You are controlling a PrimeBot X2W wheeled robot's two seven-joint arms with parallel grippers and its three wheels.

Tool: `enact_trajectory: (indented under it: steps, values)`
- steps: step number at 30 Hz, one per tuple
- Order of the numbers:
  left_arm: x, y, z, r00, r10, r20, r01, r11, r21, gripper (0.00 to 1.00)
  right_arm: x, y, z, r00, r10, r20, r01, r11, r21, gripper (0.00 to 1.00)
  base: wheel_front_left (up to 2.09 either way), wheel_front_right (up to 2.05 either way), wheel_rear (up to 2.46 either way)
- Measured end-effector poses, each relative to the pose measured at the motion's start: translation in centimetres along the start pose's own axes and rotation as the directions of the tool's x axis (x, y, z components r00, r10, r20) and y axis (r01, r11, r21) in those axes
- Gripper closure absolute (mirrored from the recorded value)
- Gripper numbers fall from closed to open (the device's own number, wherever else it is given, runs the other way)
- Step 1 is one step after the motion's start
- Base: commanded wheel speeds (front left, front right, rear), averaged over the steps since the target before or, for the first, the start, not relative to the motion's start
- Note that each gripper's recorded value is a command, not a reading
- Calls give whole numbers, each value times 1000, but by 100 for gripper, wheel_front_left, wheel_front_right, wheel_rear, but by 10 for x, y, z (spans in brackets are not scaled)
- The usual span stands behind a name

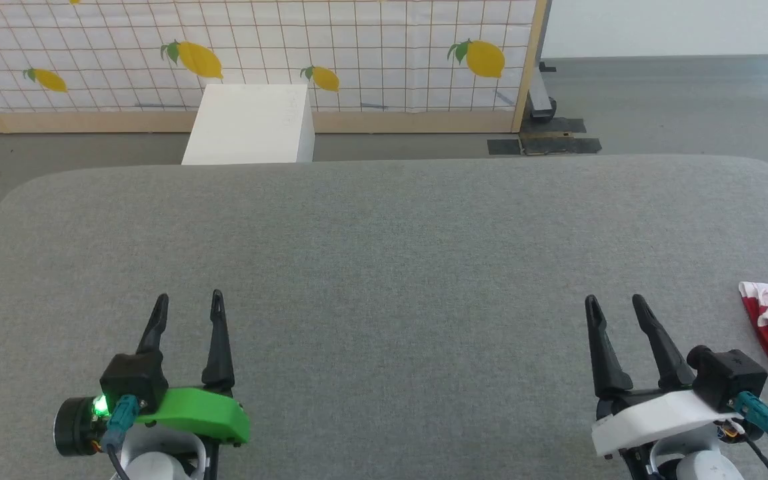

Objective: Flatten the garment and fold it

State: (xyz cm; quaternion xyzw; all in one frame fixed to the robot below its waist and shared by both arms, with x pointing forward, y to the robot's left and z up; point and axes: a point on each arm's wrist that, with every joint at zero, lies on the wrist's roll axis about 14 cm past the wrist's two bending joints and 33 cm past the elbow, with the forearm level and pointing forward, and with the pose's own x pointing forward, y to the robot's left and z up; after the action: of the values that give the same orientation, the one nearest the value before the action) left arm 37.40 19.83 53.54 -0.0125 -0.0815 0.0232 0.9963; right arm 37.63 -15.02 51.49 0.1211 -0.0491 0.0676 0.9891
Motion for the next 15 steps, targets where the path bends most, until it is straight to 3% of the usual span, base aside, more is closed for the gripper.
enact_trajectory:
  steps: [15]
  values:
    - [1,-1,0,1000,-4,-10,4,1000,-1,100,0,-1,0,1000,-1,-9,1,1000,-12,100,0,0,0]
